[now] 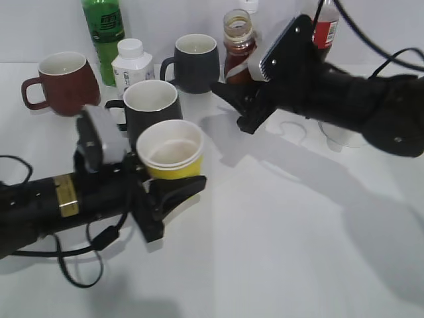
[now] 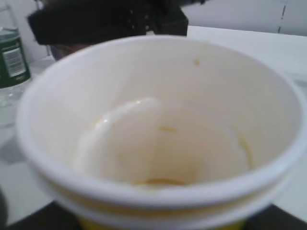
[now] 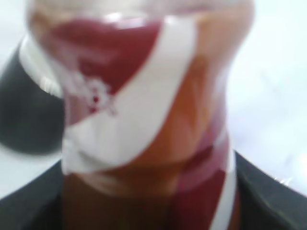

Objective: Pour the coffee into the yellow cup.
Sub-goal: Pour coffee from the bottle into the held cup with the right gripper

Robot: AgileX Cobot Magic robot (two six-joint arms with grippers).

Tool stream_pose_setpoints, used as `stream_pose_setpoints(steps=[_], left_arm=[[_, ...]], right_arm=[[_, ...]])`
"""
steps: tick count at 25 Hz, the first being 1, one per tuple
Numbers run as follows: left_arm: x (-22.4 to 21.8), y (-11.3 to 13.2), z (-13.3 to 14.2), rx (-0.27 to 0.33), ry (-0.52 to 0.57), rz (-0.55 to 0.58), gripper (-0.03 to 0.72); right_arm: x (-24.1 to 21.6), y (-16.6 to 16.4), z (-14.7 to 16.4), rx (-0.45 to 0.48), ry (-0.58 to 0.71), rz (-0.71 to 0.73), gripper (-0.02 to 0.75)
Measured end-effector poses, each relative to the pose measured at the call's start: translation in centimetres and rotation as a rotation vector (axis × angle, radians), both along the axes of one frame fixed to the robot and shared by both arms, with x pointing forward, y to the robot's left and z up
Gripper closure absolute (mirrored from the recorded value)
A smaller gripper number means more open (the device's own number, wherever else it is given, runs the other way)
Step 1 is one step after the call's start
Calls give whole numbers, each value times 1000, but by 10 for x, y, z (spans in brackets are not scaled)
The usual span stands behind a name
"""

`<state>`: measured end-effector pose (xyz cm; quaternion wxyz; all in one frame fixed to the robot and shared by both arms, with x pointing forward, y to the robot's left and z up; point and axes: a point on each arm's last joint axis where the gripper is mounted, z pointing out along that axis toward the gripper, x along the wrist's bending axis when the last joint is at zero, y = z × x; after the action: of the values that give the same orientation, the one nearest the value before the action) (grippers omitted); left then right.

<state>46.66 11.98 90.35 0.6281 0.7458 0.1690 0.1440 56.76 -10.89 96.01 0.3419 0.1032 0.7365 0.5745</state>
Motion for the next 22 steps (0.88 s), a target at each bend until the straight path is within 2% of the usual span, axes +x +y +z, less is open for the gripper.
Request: stream_pose_setpoints(steps=[5,11,16,22], left_arm=[[3,-19,2,41,-2,-43,291],[0,-29,3,61,-5,-72,291],[3,-31,3,78,-10,-72,292],[9,-38,4,138,-10,-69,295]], right_arm=[[-6,-2,15,-169,-152,40,235],[-9,-1,12,-361,-321,109,235],[-10,-1,10,-461,-430,152,235],[-10,-1,9,-575,-559,179,235]])
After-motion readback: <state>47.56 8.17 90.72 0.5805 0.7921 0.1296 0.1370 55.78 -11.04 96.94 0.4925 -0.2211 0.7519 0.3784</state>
